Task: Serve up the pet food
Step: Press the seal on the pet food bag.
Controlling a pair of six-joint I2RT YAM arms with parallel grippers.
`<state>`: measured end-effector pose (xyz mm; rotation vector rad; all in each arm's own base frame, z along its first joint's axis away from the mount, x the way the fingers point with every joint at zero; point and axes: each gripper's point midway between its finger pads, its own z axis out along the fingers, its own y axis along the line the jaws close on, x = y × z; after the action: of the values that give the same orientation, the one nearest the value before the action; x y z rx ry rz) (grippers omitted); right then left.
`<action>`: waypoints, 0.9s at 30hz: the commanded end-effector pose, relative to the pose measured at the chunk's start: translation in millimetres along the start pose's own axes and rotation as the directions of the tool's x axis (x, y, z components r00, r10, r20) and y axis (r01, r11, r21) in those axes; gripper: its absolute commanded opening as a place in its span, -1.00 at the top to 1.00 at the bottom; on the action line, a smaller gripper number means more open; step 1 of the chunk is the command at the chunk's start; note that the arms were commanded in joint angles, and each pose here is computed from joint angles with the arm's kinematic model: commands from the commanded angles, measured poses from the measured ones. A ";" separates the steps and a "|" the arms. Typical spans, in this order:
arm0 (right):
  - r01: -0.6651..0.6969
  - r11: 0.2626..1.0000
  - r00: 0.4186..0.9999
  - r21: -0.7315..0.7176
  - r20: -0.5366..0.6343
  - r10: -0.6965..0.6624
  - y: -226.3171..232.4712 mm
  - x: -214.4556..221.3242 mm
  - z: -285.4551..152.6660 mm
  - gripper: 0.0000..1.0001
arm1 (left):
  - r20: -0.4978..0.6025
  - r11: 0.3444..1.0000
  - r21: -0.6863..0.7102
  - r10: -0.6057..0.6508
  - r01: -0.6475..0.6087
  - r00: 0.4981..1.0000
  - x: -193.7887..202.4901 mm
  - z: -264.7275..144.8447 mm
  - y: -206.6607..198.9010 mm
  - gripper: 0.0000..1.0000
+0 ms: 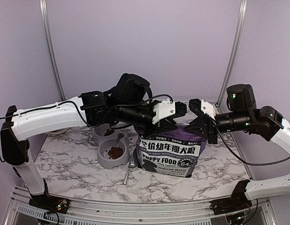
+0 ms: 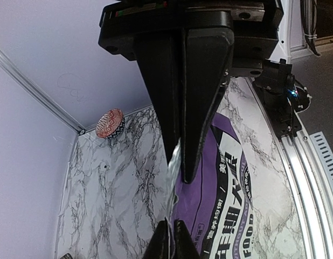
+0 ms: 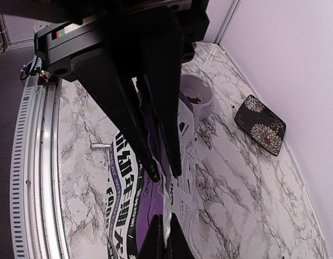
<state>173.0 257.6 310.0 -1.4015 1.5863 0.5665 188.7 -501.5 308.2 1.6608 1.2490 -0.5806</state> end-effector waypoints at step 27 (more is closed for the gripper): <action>0.022 0.998 0.995 0.053 0.101 -0.027 -5.5 -25.7 -13.6 0.26 | 0.014 0.994 -0.106 0.020 -0.018 1.000 -10.5 -20.5 13.3 0.21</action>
<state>170.0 257.4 308.5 -1.3937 1.5925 0.5813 194.5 -493.2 302.0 1.6391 1.2656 -0.4973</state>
